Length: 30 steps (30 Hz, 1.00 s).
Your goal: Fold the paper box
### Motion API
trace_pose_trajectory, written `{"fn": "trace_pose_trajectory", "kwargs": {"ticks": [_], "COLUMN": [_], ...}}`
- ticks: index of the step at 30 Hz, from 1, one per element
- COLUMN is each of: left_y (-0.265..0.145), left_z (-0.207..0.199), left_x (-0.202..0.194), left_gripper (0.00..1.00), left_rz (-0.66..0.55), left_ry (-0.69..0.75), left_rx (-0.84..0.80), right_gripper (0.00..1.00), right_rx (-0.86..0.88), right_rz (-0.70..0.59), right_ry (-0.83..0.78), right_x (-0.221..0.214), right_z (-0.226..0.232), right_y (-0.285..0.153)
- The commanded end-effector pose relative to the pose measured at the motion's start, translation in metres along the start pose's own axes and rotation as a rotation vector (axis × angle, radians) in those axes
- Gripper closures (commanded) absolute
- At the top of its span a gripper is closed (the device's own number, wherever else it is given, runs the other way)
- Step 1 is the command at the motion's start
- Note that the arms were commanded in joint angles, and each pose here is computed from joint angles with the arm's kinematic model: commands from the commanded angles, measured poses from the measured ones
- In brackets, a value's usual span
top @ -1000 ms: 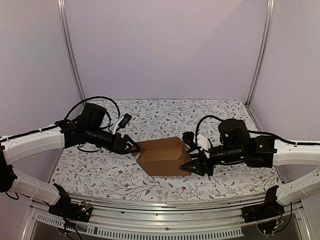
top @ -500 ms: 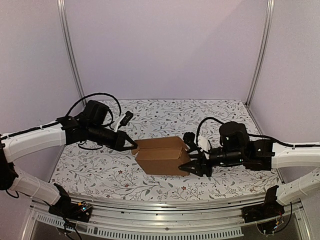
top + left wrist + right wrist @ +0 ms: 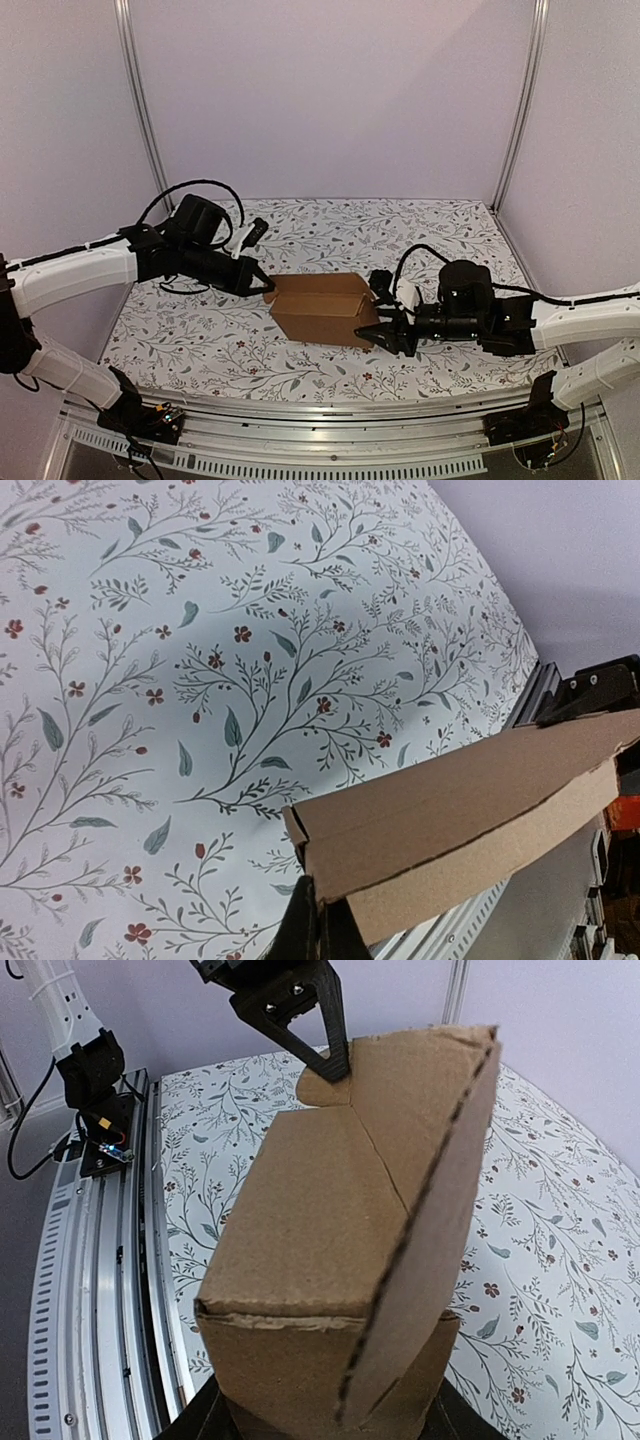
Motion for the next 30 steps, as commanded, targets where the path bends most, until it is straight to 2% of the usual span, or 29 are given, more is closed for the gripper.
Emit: {"fn": "trace_pose_trajectory", "kwargs": {"ticks": [1, 10, 14, 19, 30], "left_y": [0.004, 0.017, 0.022, 0.031, 0.052], "left_z": [0.001, 0.004, 0.006, 0.006, 0.014], "left_x": [-0.003, -0.003, -0.007, -0.019, -0.055], "left_gripper": [1.0, 1.0, 1.0, 1.0, 1.0], "left_rz": [0.044, 0.052, 0.062, 0.079, 0.12], "left_ry": [-0.03, -0.065, -0.061, -0.068, -0.084], "left_rx": [0.046, 0.08, 0.109, 0.125, 0.17], "right_gripper": [0.73, 0.75, 0.75, 0.75, 0.75], "right_rx": [-0.121, -0.224, -0.268, -0.289, -0.305], "right_rz": [-0.077, -0.15, -0.142, -0.116, -0.109], "right_ry": [0.0, -0.002, 0.018, 0.048, 0.107], "right_x": [-0.001, -0.021, -0.042, -0.066, -0.087], "right_z": [-0.017, -0.034, -0.04, -0.044, -0.047], "right_y": [0.006, 0.029, 0.038, 0.044, 0.048]}}
Point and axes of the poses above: each gripper's point midway between its finger pads, its own y axis out along the fingers, its own z axis along the line the jaws close on, x = y × z, the point moved 5 cm from there along -y, back along the fingers, and after that the axes turned 7 degrees about y, right-handed, at the moved point
